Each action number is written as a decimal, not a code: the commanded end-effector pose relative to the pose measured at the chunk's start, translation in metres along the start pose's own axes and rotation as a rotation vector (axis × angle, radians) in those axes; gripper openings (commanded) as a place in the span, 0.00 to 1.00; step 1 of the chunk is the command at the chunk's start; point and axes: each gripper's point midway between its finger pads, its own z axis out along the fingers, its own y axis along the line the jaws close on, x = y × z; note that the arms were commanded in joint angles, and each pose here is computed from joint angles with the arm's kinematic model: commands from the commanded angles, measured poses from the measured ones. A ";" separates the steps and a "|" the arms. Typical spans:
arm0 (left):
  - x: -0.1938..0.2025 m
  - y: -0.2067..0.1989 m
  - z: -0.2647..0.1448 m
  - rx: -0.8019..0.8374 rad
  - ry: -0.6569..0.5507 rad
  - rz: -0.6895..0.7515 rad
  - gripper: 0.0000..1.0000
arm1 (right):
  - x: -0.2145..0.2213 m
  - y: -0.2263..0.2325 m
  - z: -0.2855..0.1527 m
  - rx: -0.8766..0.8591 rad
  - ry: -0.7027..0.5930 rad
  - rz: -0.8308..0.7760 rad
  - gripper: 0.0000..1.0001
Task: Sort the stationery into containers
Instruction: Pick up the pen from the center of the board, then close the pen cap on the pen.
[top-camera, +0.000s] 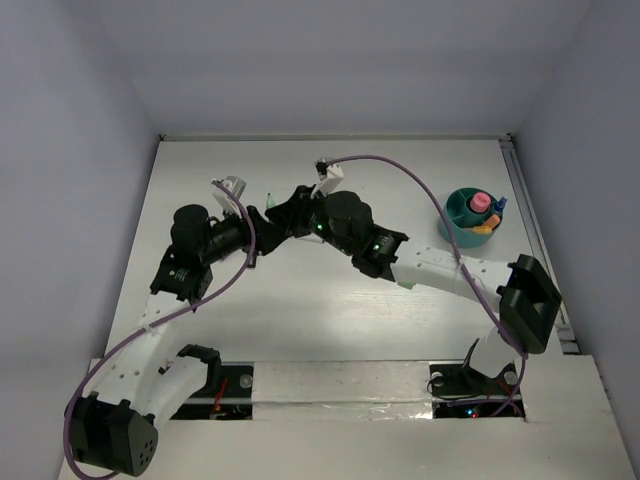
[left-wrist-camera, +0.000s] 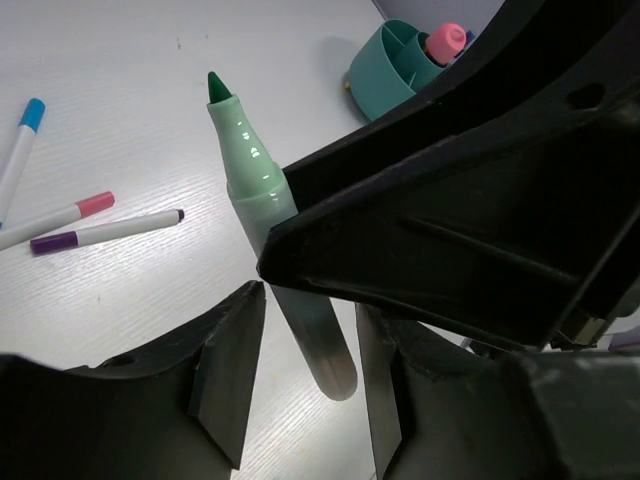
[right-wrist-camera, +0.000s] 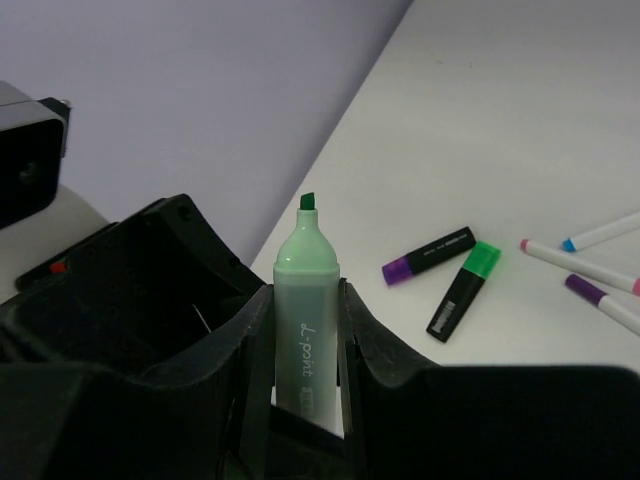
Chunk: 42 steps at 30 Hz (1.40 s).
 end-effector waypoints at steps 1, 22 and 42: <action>-0.011 -0.002 0.000 0.011 -0.044 0.027 0.38 | -0.009 0.021 0.001 -0.068 -0.046 0.023 0.00; -0.019 -0.004 -0.011 -0.029 -0.082 0.077 0.00 | -0.030 -0.033 -0.090 0.157 -0.098 -0.097 0.70; -0.019 -0.015 -0.017 0.009 -0.089 0.094 0.00 | 0.081 -0.249 -0.238 0.830 0.214 0.080 0.83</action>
